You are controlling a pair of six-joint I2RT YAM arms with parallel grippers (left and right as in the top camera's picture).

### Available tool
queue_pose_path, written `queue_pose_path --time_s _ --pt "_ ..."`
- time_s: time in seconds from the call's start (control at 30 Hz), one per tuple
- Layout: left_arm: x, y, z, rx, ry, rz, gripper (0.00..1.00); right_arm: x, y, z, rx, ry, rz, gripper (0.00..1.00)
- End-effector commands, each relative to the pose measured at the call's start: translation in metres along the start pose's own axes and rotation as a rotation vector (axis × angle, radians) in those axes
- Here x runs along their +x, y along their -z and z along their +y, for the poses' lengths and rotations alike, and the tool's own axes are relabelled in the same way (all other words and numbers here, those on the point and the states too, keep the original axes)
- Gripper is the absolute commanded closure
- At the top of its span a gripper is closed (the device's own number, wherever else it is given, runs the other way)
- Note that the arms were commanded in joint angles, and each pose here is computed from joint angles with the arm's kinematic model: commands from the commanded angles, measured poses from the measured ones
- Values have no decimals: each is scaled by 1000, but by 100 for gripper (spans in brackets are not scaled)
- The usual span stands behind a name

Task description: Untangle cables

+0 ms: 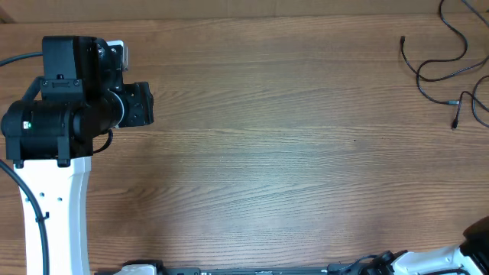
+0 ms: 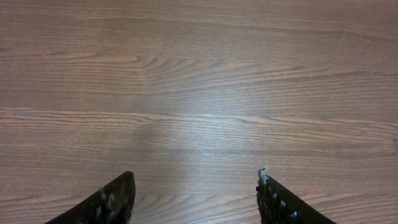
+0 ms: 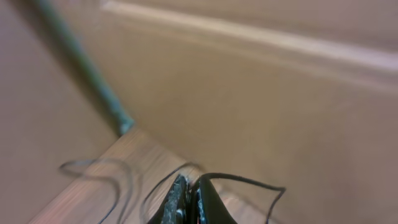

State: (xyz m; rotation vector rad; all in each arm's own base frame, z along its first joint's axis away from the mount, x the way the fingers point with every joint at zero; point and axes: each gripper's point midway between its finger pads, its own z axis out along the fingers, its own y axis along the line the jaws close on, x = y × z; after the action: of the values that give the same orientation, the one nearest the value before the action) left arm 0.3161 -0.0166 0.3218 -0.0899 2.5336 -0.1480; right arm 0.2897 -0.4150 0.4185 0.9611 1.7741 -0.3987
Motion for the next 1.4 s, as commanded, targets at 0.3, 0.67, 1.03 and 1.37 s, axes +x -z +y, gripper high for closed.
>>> queue_pose_path --time_s 0.3,0.67,1.03,1.37 --pt "3 3 -2 2 12 14 38 226 -95 -16 26 -80 437 96" --pt "-2 3 -2 4 10 -6 38 314 -111 -36 104 -259 488 96" --pt "2 3 -1 -2 3 8 37 328 -116 -68 164 -208 479 0" --pt "-1 3 -1 -1 3 -2 37 269 -108 7 -134 -210 422 0"
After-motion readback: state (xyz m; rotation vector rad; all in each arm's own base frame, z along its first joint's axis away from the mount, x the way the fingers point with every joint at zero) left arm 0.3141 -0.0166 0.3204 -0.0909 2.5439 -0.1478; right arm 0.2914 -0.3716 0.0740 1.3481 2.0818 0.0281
